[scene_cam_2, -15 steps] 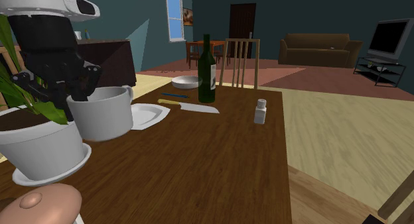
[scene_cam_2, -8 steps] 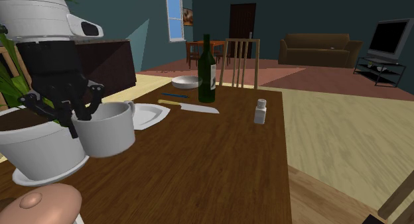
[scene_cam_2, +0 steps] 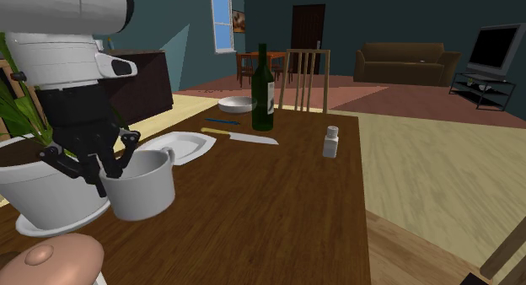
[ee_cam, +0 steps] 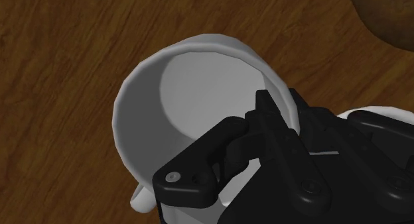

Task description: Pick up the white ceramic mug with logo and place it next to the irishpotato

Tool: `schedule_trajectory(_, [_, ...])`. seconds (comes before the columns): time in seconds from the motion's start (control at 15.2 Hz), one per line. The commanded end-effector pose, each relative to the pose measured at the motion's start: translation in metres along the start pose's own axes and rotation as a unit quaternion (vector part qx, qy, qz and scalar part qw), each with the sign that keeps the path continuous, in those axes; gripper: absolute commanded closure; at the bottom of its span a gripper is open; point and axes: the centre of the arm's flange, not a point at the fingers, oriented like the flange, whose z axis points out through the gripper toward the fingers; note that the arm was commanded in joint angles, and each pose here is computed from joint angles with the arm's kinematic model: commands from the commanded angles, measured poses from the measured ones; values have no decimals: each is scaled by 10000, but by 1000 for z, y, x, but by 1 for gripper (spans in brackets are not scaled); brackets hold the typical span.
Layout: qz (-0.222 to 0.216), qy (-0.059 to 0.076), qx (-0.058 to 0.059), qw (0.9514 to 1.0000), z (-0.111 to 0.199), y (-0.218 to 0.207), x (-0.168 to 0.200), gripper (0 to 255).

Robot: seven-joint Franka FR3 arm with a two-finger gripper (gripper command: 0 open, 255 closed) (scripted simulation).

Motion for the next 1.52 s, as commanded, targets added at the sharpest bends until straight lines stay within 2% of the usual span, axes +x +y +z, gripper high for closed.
schedule_trajectory(0.0, [1,3,1,10000,10,0,0,255])
schedule_trajectory(0.59, [1,3,1,10000,56,-3,4,255])
schedule_trajectory(1.06, [1,3,1,10000,56,-3,4,255])
schedule_trajectory(1.12, [1,3,1,10000,56,-3,4,0])
schedule_trajectory(1.45, [1,3,1,10000,56,-3,4,0])
